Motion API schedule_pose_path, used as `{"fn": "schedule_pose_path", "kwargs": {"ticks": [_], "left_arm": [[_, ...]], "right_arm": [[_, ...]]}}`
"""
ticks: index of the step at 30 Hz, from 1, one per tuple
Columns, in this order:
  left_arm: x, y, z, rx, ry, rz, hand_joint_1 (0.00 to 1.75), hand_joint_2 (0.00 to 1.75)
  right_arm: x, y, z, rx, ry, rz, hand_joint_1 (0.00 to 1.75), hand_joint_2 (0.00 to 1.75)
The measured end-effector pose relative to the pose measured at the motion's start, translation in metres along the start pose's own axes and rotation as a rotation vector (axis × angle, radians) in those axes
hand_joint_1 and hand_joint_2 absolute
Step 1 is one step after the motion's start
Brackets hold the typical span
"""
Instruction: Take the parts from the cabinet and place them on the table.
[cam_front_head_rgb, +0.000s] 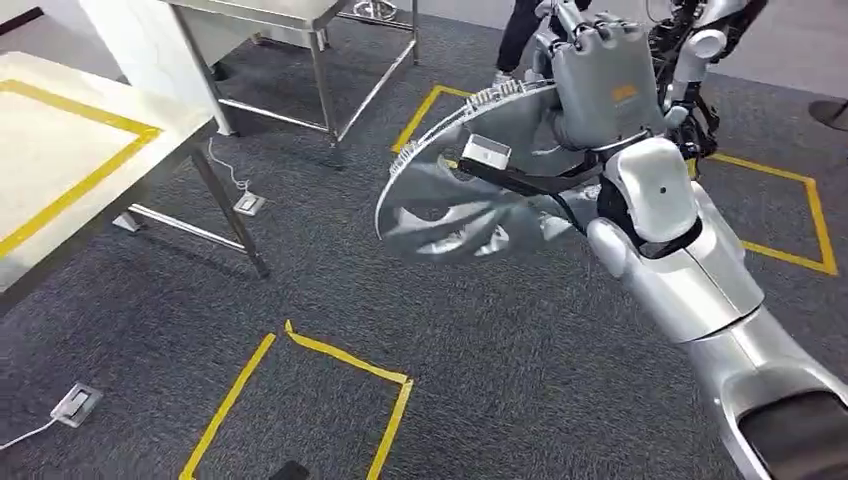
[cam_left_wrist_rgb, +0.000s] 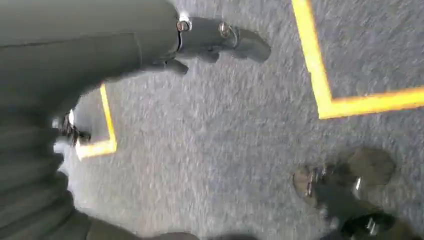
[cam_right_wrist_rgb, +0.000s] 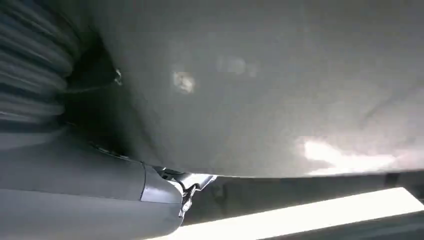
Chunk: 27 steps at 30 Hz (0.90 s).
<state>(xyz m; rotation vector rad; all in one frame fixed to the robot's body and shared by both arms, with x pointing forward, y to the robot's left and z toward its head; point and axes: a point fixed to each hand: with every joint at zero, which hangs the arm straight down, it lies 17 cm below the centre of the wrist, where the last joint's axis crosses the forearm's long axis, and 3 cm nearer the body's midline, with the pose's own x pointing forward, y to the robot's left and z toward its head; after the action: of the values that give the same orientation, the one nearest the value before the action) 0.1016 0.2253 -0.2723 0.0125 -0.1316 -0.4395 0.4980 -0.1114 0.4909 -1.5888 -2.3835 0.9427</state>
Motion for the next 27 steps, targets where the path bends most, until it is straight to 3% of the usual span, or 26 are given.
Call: {"fn": "schedule_pose_path", "kwargs": {"ticks": [27], "left_arm": [[0.0023, -0.0011, 0.0003, 0.0, 0.003, -0.004, 0.0, 1.75]], "right_arm": [[-0.0092, -0.0061, -0.003, -0.016, 0.0, 0.022, 1.75, 1.75]]}}
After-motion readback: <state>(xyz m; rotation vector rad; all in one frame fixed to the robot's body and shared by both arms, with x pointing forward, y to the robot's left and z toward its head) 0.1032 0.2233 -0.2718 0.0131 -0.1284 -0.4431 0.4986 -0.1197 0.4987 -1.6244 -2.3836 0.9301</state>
